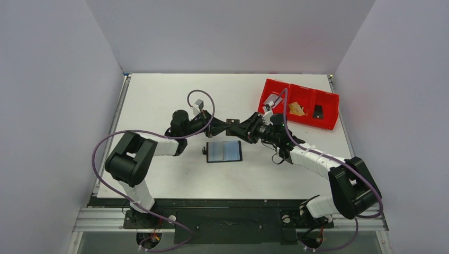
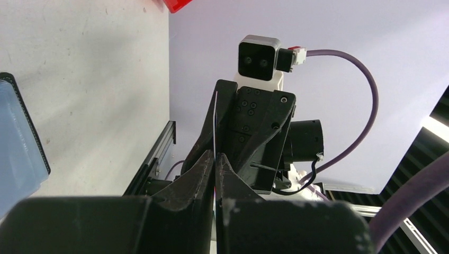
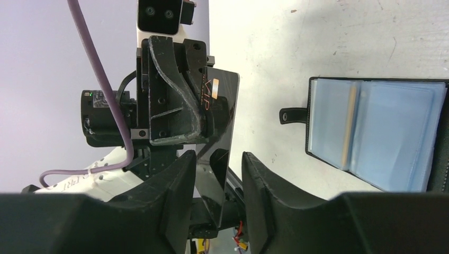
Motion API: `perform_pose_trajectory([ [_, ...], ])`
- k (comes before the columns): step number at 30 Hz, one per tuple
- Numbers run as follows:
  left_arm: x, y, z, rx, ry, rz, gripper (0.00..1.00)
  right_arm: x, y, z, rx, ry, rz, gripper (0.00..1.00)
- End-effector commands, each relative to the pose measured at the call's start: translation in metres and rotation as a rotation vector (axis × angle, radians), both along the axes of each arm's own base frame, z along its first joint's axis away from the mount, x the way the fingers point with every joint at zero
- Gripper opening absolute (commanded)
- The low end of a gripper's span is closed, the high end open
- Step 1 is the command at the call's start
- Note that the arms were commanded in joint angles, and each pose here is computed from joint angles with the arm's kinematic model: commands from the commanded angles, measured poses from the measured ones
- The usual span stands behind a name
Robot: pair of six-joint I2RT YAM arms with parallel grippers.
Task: Take the credit cards out of the card holder
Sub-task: Place the credit card in the storage box.
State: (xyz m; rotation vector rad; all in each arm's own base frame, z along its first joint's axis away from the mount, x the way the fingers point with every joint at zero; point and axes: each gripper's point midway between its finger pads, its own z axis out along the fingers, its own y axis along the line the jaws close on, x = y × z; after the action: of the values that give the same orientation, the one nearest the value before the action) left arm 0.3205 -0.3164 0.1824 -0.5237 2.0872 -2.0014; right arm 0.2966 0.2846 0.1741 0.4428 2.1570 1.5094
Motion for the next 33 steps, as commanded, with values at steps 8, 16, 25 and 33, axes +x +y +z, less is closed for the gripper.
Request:
perform_pose_trajectory([
  [8,0.001,-0.003,0.021,-0.032,-0.097,-0.012,0.00,-0.003,0.001,0.032,0.048,-0.102,0.003,0.03],
  [16,0.003,0.001,-0.003,0.210,-0.130,-0.020,0.33,-0.001,-0.010,0.027,-0.088,-0.109,-0.024,0.00],
  [25,0.000,0.038,-0.039,0.630,-0.093,0.000,0.45,0.001,-0.041,0.014,-0.333,-0.127,-0.077,0.00],
  [33,-0.012,0.064,-0.038,0.796,-0.135,-0.013,0.51,0.007,-0.079,-0.001,-0.549,-0.104,-0.156,0.00],
])
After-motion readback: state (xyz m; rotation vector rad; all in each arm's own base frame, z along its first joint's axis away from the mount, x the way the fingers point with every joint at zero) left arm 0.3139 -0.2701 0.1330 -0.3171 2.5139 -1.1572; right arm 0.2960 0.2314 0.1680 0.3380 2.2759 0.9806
